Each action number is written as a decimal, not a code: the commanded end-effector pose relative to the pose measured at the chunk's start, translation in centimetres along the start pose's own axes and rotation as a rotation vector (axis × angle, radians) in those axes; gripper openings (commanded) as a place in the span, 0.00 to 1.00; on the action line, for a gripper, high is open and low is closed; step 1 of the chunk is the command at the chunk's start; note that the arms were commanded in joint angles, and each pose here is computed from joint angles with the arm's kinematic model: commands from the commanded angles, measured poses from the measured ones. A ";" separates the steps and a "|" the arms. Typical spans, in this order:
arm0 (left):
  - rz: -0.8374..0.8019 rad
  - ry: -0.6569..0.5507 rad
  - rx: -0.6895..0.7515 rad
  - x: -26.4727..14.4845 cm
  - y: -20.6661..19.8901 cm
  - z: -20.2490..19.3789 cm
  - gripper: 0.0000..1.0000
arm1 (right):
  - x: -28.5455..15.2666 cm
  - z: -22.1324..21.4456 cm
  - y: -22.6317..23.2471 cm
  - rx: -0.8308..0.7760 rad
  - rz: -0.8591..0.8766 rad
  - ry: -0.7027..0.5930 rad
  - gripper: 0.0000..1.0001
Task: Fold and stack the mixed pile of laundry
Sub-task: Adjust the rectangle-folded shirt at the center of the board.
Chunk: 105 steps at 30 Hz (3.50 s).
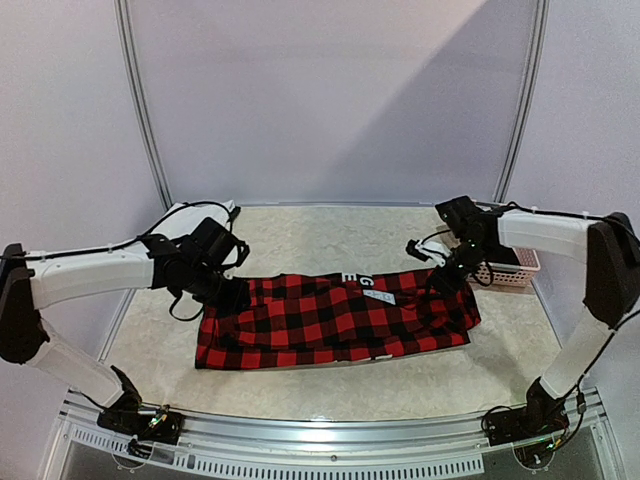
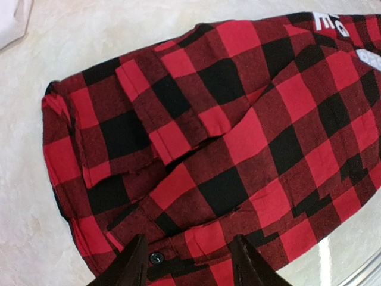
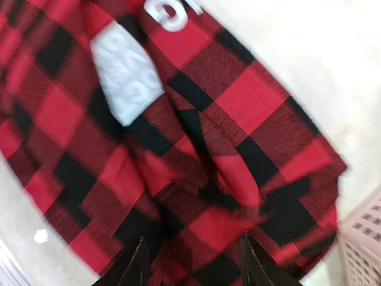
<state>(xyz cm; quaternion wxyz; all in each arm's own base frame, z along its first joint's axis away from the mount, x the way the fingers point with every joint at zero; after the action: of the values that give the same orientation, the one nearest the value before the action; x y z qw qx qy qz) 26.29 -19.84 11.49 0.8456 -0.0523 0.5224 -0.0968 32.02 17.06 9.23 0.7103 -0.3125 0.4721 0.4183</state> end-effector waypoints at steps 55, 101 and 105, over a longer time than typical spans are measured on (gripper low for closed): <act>0.068 0.515 0.922 2.6 -8.0 -14.6 0.00 | 1.0 -1.8 -1.6 -0.010 -0.137 0.174 0.67; -0.040 0.229 0.847 -1.7 -17.0 -11.4 0.49 | 7.7 16.0 -16.4 0.038 -0.246 -0.081 0.44; 0.002 0.172 0.768 -1.0 -15.6 -11.2 0.50 | -4.3 17.5 -12.1 0.086 -0.215 -0.295 0.65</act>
<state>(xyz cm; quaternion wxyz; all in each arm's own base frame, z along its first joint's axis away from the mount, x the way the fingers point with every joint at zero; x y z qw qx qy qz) 13.67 -36.01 10.90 0.7271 0.2825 0.5322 -0.3289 52.68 23.90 5.54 0.7518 -0.3535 0.4508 0.3266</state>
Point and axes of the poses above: each gripper's point midway between its finger pads, its own x axis out along the fingers, its own y axis along the line the jaws close on, z = x × y, the point moved 2 cm from there along -x, back along the fingers, and after that the axes turned 14 degrees about -x, right-handed, at the moved point
